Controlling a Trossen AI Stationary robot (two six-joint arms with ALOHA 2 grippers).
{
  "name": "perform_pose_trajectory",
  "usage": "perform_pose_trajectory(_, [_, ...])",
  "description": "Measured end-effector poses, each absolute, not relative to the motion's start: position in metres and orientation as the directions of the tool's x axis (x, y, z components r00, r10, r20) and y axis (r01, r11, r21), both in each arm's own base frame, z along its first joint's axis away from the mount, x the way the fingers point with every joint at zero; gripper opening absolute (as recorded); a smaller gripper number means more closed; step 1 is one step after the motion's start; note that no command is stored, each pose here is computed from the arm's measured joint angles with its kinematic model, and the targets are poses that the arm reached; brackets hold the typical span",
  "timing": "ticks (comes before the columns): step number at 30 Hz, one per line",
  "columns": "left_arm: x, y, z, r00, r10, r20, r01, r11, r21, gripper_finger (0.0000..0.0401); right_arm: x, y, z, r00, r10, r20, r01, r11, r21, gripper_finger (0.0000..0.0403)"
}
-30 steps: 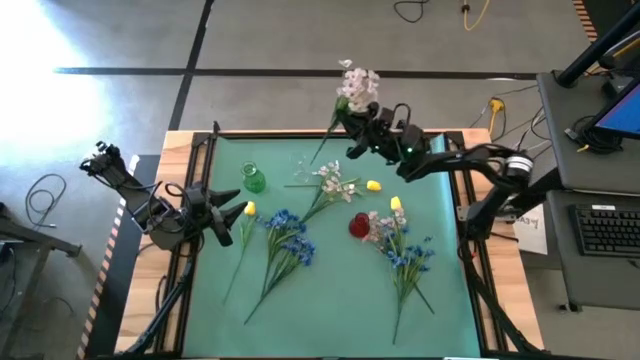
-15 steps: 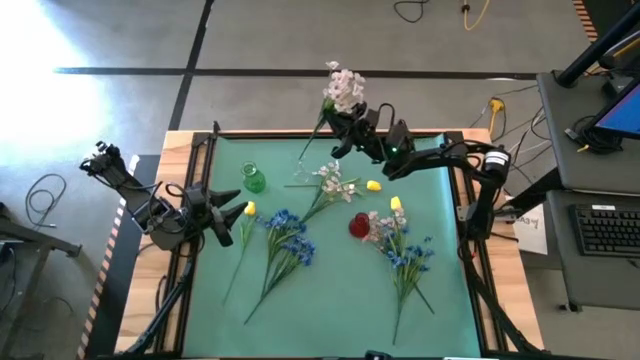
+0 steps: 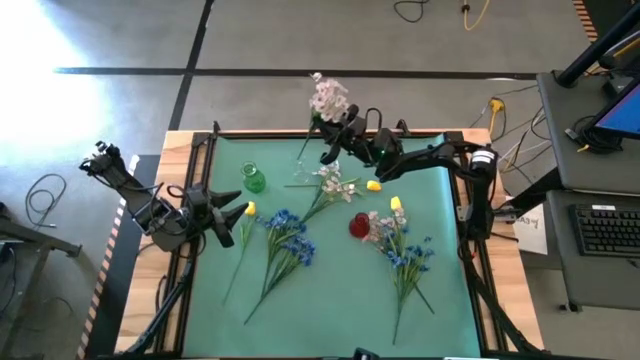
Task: Sort flowers into vase by color
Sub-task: Put the top white flowers into the transparent vase
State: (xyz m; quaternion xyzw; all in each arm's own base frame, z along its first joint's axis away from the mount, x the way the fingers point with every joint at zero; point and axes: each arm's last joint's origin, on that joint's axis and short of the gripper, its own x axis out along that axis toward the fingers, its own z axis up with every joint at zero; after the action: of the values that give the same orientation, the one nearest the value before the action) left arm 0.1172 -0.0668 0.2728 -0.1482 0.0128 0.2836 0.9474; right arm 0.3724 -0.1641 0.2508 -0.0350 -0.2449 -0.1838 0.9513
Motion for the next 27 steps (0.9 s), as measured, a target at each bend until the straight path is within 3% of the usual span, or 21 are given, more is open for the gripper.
perform_pose_trajectory(10, [0.118,-0.067,0.273,0.838,0.534,-0.109,-0.542,0.795,-0.272,0.0206,0.376,-0.166,0.244,0.846,-0.348,0.403,0.382,0.924,-0.005,0.003])
perform_pose_trajectory(27, [0.118,-0.067,0.273,0.838,0.534,-0.109,-0.542,0.795,-0.271,0.0206,0.38,-0.167,0.232,0.888,-0.365,0.281,0.377,0.926,0.013,0.0138])
